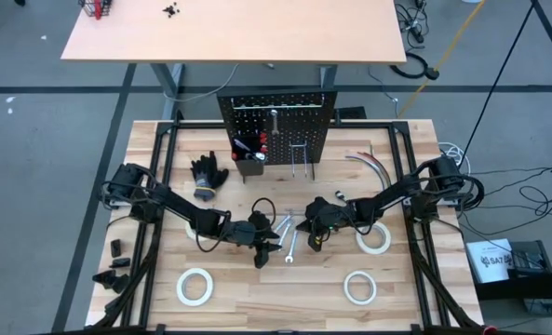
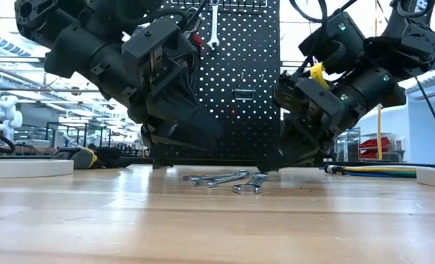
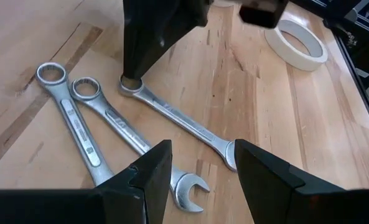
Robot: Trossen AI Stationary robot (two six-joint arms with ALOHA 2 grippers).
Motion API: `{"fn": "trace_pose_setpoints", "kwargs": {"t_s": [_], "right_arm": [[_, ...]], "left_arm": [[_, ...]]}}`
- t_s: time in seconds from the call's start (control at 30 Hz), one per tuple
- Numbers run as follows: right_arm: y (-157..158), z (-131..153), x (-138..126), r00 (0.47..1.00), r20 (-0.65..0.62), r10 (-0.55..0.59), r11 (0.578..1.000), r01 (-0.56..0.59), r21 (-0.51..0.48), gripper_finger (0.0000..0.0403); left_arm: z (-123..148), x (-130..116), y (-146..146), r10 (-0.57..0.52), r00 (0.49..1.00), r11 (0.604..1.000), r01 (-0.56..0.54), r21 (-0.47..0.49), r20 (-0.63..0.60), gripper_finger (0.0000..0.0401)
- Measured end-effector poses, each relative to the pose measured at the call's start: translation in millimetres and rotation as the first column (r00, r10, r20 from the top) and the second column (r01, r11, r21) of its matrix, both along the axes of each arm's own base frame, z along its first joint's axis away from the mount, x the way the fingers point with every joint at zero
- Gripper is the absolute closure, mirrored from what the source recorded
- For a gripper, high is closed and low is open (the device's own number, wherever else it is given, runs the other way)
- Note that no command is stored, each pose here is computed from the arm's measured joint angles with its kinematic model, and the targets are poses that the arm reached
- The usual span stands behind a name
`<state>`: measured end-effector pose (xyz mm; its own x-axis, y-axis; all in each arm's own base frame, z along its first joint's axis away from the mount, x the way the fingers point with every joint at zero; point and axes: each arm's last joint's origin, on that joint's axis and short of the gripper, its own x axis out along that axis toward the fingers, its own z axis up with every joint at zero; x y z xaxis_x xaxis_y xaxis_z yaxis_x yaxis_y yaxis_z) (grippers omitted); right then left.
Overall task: Hang tools onto peg board
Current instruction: Hang the wrench on the peg board
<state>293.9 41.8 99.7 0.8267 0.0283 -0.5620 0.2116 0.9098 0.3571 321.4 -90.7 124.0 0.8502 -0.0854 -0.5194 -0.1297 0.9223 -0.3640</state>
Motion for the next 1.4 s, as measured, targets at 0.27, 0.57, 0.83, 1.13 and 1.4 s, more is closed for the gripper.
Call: {"fn": "trace_pose_setpoints", "kwargs": {"t_s": [0.27,0.57,0.83,1.13,1.4], "right_arm": [[-0.9,-4.7,-3.9,0.994,-0.081,-0.077,0.993,0.084,0.081,0.0403],[-0.3,-6.4,-5.4,0.981,-0.117,-0.154,0.967,0.174,0.185,0.0403],[-0.4,-7.9,-6.5,0.978,-0.134,-0.159,0.965,0.183,0.190,0.0403],[-0.4,-8.4,-6.7,0.977,-0.137,-0.163,0.963,0.188,0.194,0.0403],[-1.2,-8.3,-6.5,0.965,-0.138,-0.222,0.939,0.250,0.236,0.0403]], "left_arm": [[4.9,5.6,0.8,-0.002,1.000,0.998,0.000,0.068,0.030,0.0225],[-9.7,34.1,6.9,0.130,0.987,0.985,-0.139,-0.103,-0.096,0.0225],[-5.3,65.2,-4.1,0.200,0.921,0.971,-0.232,-0.059,-0.335,0.0226],[4.1,71.4,-3.3,0.249,0.877,0.961,-0.276,-0.006,-0.410,0.0226],[-12.2,71.0,-10.8,0.229,0.852,0.959,-0.281,-0.042,-0.471,0.0226]]}}
